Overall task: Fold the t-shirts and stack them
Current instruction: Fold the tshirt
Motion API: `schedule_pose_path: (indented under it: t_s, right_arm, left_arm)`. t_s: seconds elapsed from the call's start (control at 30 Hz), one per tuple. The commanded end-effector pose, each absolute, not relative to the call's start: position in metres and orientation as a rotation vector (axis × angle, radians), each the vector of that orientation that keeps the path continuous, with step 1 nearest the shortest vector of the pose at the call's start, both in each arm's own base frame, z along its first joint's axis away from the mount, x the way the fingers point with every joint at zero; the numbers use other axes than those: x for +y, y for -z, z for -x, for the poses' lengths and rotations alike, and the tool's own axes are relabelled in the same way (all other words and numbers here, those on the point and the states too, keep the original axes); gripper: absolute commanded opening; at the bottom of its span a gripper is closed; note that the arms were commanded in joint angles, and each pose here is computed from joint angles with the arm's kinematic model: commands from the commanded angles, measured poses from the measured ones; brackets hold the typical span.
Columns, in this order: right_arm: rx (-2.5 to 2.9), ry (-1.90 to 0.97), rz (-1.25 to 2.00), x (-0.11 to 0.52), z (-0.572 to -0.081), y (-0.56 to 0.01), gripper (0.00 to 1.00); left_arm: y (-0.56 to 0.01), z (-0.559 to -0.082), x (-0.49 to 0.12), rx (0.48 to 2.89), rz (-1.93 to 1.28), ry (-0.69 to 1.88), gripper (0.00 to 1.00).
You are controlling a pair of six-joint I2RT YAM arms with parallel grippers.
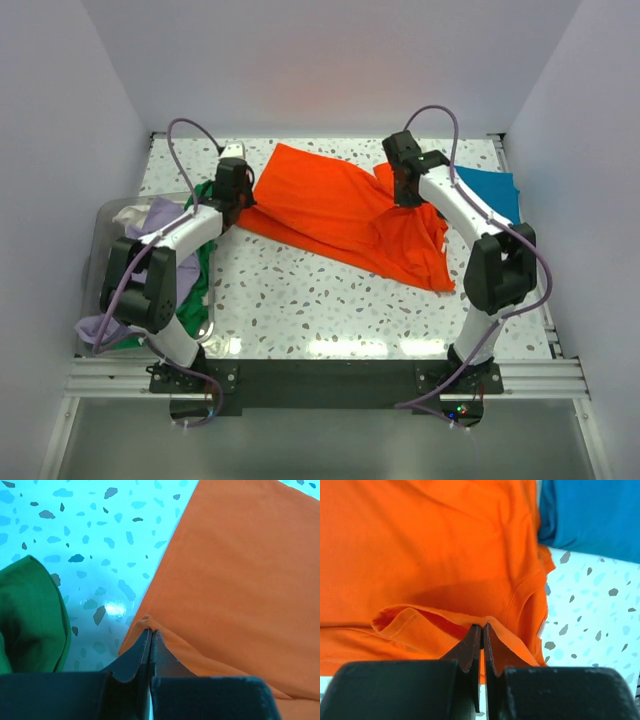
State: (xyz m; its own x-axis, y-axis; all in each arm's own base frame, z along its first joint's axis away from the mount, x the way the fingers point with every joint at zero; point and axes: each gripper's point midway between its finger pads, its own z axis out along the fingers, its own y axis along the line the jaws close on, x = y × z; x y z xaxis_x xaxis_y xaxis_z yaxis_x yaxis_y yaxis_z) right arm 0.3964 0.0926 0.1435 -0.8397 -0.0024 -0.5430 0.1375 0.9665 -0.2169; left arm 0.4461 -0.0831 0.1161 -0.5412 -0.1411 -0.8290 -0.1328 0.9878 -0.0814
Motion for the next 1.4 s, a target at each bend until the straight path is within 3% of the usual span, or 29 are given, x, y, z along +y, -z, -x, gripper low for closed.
schedule_pose_path:
  t_s: [0.0, 0.87, 0.97, 1.0, 1.1, 1.13, 1.17, 1.23, 1.37]
  right_arm:
    - [2.492, 0.303, -0.091, 0.088, -0.419, -0.163, 0.0]
    - [2.5, 0.395, -0.197, 0.037, -0.443, -0.158, 0.0]
    - [2.495, 0.388, -0.191, 0.038, -0.449, -0.161, 0.0]
    - [2.501, 0.387, -0.189, 0.038, -0.451, -0.16, 0.06]
    - [2.508, 0.364, -0.177, 0.041, -0.45, -0.167, 0.45]
    - [2.501, 0.335, -0.174, 0.044, -0.447, -0.174, 0.67]
    - [2.505, 0.325, -0.175, 0.044, -0.442, -0.173, 0.75]
    - [2.491, 0.296, -0.176, 0.043, -0.428, -0.178, 0.84]
    - [2.508, 0.281, -0.176, 0.038, -0.394, -0.168, 0.85]
  left_arm:
    - [-0.125, -0.461, -0.075, 2.135, 0.188, -0.033, 0.0]
    - [-0.096, -0.503, -0.079, 2.219, 0.161, -0.099, 0.0]
    - [-0.099, -0.507, -0.08, 2.214, 0.154, -0.101, 0.35]
    - [-0.103, -0.509, -0.08, 2.207, 0.156, -0.1, 0.55]
    - [-0.117, -0.511, -0.087, 2.174, 0.14, -0.058, 0.72]
    - [-0.121, -0.512, -0.09, 2.16, 0.132, -0.048, 0.75]
    - [-0.129, -0.511, -0.093, 2.142, 0.126, -0.035, 0.78]
    - [-0.138, -0.506, -0.109, 2.111, 0.089, 0.029, 0.82]
    - [-0.137, -0.486, -0.148, 2.059, 0.025, 0.219, 0.85]
